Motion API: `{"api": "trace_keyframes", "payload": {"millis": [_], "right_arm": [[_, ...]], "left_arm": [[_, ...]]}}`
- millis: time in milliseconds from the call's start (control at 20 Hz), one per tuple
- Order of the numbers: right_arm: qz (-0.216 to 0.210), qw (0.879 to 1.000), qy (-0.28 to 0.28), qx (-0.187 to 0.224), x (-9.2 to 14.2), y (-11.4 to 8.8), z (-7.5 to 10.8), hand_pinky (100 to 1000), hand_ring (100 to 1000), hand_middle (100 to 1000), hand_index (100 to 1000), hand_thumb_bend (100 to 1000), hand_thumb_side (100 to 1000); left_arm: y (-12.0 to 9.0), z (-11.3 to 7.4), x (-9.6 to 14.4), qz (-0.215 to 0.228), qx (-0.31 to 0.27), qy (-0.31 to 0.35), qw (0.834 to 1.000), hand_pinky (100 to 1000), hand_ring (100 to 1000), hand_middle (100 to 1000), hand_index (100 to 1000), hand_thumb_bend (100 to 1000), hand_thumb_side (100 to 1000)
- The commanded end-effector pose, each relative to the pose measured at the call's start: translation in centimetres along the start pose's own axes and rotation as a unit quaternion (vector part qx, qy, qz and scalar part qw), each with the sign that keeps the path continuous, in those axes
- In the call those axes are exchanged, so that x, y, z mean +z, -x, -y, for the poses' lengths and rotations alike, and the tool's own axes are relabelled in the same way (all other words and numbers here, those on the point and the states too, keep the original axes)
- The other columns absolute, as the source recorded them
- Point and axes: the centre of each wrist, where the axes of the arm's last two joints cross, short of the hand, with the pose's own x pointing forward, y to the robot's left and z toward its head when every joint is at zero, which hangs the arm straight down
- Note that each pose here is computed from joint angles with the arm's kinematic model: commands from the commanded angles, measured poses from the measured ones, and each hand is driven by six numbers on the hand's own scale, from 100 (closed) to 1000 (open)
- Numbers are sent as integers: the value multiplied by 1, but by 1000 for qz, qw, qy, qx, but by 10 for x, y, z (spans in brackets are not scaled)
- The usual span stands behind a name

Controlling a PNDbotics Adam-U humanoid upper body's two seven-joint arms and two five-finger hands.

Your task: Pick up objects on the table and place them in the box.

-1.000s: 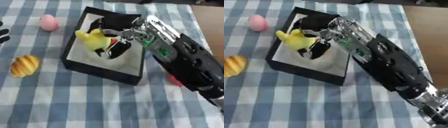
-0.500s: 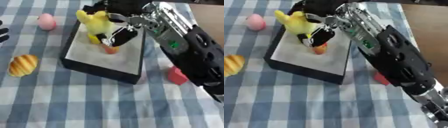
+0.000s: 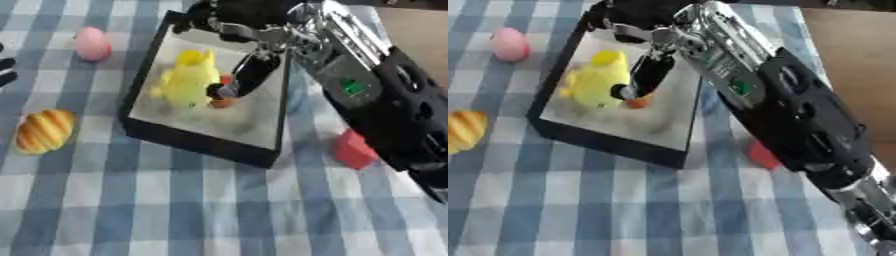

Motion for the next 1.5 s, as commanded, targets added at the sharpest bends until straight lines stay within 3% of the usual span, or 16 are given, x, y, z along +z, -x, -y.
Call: {"api": "trace_keyframes", "payload": {"millis": [50, 250, 450, 550, 600, 650, 750, 950, 1100, 1150, 1400, 1450, 1500], "right_arm": [[-14, 1000, 10, 0, 2, 6, 5, 969, 937, 857, 934, 438, 261], [-20, 1000, 7, -6, 1, 10, 0, 966, 928, 846, 929, 435, 248], [-27, 999, 28, -10, 6, 11, 4, 952, 916, 837, 925, 430, 180], [-31, 998, 53, -8, 15, 9, 14, 948, 913, 835, 926, 350, 114], [-32, 997, 65, -8, 21, 8, 19, 948, 913, 835, 926, 350, 114], [-32, 996, 80, -9, 30, 6, 26, 938, 901, 825, 926, 219, 100], [-33, 993, 112, -8, 55, 3, 41, 930, 894, 817, 925, 156, 100], [-24, 991, 134, -16, 107, 0, 57, 936, 898, 821, 921, 105, 100], [-19, 993, 117, -15, 133, 17, 54, 938, 899, 824, 921, 100, 102], [-19, 994, 108, -15, 141, 23, 52, 939, 901, 828, 921, 100, 141], [-17, 997, 75, -19, 173, 45, 31, 939, 902, 826, 905, 100, 167], [-20, 997, 71, -22, 177, 49, 25, 935, 898, 822, 901, 218, 126], [-26, 997, 65, -27, 182, 52, 18, 935, 898, 823, 901, 100, 188]], "left_arm": [[-9, -3, -4, 13, -6, 1, 1000, 854, 813, 814, 819, 118, 833], [-9, -4, -4, 14, -7, 1, 1000, 854, 813, 814, 819, 117, 832], [-9, -5, -3, 13, -9, 0, 1000, 855, 813, 812, 818, 116, 833], [-8, -7, -2, 11, -12, -2, 1000, 855, 813, 813, 819, 115, 832], [-8, -8, -1, 10, -13, -2, 1000, 855, 813, 813, 819, 115, 832], [-8, -9, 0, 10, -15, -4, 1000, 855, 813, 813, 819, 113, 830], [-7, -14, 2, 8, -23, -8, 1000, 856, 813, 813, 819, 110, 828], [-6, -25, 8, 3, -42, -20, 999, 856, 814, 813, 819, 103, 827], [-7, -31, 10, 3, -49, -25, 998, 856, 814, 813, 819, 101, 826], [-7, -32, 11, 4, -52, -25, 998, 856, 814, 813, 819, 100, 825], [-10, -35, 11, 9, -58, -26, 998, 856, 814, 813, 819, 100, 823], [-11, -36, 11, 10, -58, -26, 998, 857, 815, 813, 819, 100, 827], [-11, -36, 11, 12, -58, -27, 998, 857, 815, 813, 819, 100, 823]]}}
